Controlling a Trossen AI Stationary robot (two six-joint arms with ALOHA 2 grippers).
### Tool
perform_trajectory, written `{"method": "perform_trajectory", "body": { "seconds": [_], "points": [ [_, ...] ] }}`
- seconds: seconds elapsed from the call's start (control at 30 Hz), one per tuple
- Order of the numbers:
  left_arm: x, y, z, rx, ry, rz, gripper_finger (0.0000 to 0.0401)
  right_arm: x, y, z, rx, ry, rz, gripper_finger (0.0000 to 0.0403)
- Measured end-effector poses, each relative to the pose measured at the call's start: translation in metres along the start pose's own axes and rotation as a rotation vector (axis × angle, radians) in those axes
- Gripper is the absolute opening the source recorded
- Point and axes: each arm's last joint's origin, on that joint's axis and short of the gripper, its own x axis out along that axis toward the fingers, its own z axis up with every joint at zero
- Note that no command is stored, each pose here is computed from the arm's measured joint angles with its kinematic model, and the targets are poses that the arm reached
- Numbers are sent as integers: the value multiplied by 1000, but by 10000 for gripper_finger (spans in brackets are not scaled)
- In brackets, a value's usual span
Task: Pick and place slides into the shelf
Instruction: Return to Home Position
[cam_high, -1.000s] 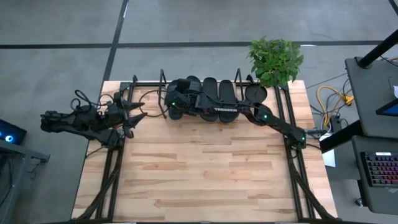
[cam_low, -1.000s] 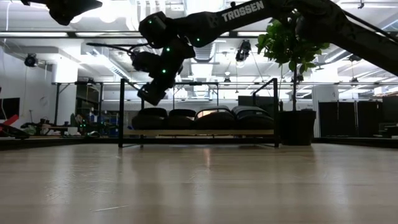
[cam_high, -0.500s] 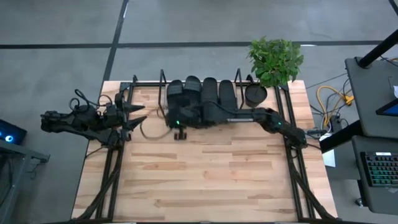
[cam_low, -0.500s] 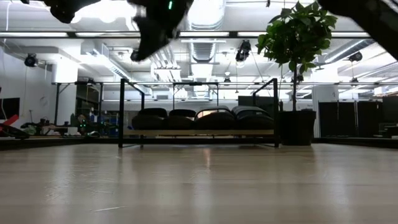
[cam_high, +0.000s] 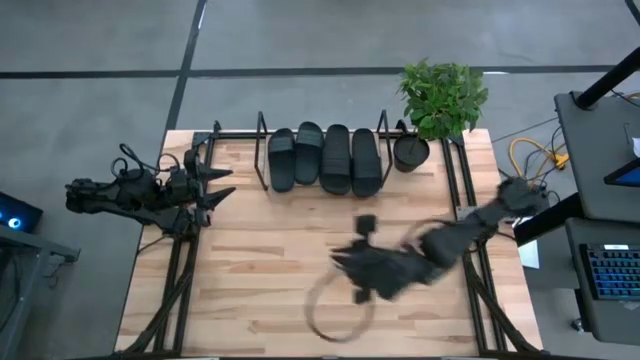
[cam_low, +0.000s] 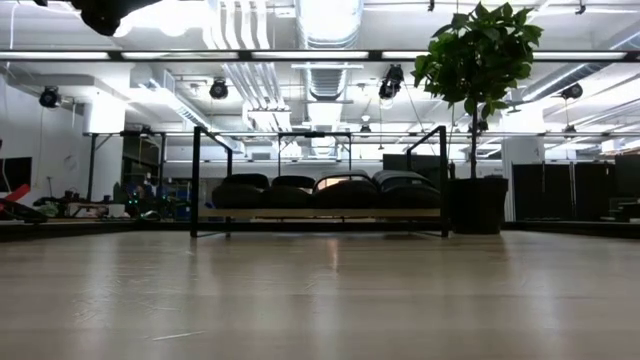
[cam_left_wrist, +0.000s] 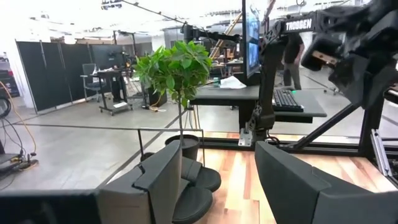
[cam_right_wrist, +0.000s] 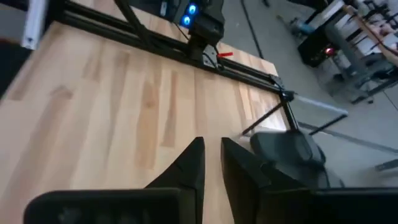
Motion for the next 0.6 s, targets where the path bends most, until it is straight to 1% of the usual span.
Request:
{"method": "perform_trajectory", "body": {
  "seconds": [0.07,0.13,0.23,0.3,0.37,0.43,0.53,0.6],
  "points": [
    [0,0,0,0,1,0,190,-15,11,-21,35,-26,-2,44],
    [0,0,0,1,2,0,190,-20,19,-46,79,-40,5,43],
    [0,0,0,0,1,-1,190,-13,26,-83,123,-74,11,43],
    [0,0,0,0,3,-1,190,0,23,-101,137,-123,-11,43],
    [1,0,0,0,3,-1,190,15,14,-118,132,-160,-37,42],
    [1,-1,0,2,6,-1,190,34,-1,-130,138,-220,-12,42],
    [1,-1,0,3,6,-1,190,61,-33,-146,150,-304,61,42],
    [2,-1,-1,4,7,-1,190,74,-60,-155,178,-308,26,37]
  ]
}}
